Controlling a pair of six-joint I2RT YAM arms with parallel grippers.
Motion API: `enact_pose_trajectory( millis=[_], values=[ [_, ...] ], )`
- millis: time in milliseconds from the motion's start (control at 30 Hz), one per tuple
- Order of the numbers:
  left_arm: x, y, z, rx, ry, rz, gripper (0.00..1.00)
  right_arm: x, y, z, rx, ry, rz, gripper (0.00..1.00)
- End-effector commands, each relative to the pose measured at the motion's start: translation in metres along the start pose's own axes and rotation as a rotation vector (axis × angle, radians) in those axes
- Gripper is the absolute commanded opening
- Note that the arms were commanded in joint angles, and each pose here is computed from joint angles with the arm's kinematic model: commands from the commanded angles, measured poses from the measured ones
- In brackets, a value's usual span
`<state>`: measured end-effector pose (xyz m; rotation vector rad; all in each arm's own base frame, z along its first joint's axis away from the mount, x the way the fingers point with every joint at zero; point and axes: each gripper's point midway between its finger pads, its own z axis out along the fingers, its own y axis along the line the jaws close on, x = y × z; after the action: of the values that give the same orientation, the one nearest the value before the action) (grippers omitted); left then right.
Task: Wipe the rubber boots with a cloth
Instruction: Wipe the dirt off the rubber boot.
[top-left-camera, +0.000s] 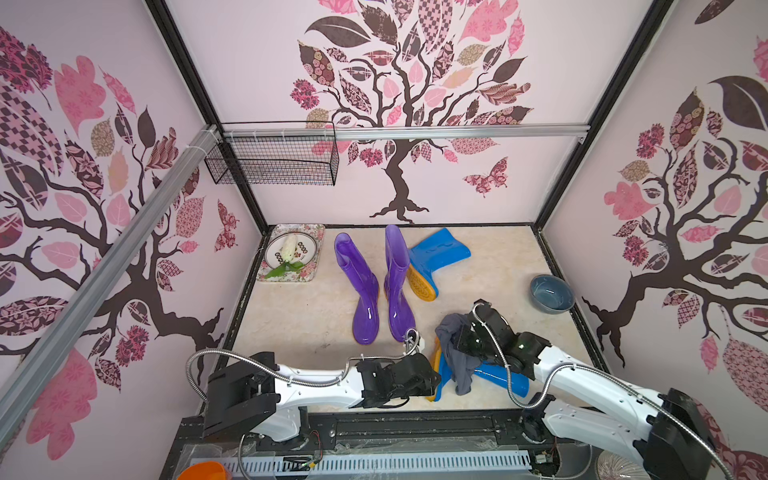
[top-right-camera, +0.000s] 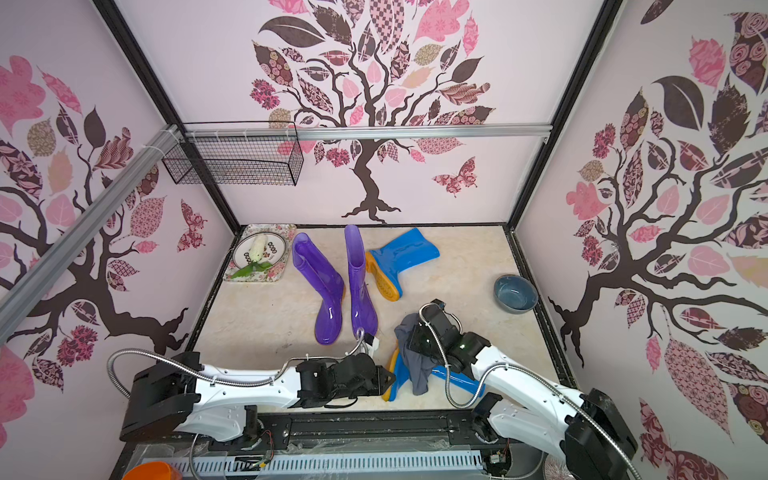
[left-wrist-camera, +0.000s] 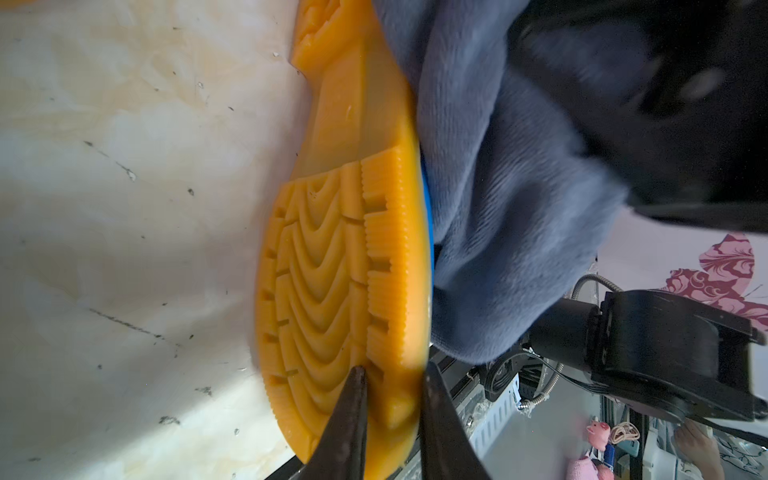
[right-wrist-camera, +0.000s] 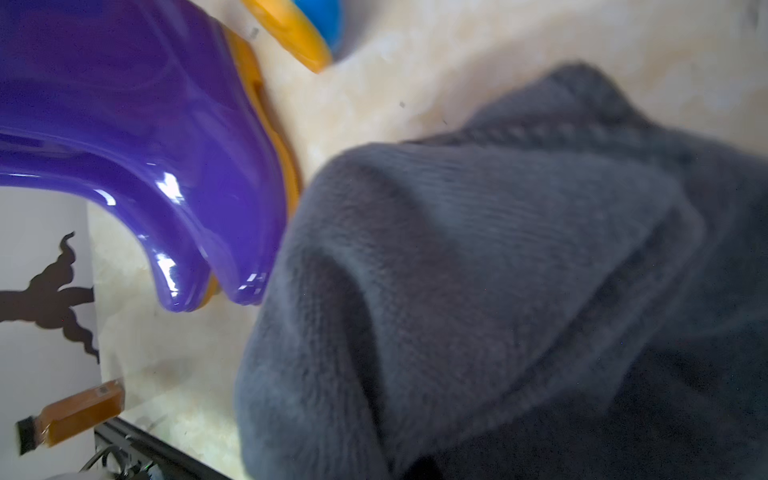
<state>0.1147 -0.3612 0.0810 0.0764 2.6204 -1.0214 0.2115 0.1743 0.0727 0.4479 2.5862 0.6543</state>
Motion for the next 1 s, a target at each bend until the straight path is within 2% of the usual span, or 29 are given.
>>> enact_pose_trajectory(
  millis=[0,67,167,267,400,533,867,967],
  values=[
    [-0.006,0.076,0.003,-0.287,-0.031,-0.023,0.20,0.015,-0.068,0.004,0.247,-0.024,0.177,0.00],
    [-0.007,0.077,0.002,-0.289,-0.033,-0.023,0.22,0.016,-0.087,-0.006,0.320,-0.054,0.211,0.00],
    [-0.009,0.069,0.000,-0.260,-0.030,-0.003,0.30,0.007,-0.087,-0.012,0.283,-0.109,0.173,0.00],
    [-0.014,0.049,-0.007,-0.206,-0.023,0.071,0.47,-0.002,-0.089,-0.019,0.286,-0.103,0.169,0.00],
    [-0.014,0.035,-0.014,-0.246,-0.001,0.183,0.55,-0.008,-0.081,-0.023,0.231,-0.097,0.155,0.00],
    [-0.008,0.038,-0.003,-0.314,0.043,0.214,0.55,-0.013,-0.072,-0.028,0.205,-0.102,0.123,0.00],
    [0.003,-0.005,0.003,-0.287,0.074,0.349,0.56,-0.013,-0.071,-0.028,0.195,-0.098,0.083,0.00],
    [0.003,0.008,0.008,-0.354,0.073,0.347,0.45,-0.012,-0.071,-0.028,0.198,-0.092,0.073,0.00]
  ],
)
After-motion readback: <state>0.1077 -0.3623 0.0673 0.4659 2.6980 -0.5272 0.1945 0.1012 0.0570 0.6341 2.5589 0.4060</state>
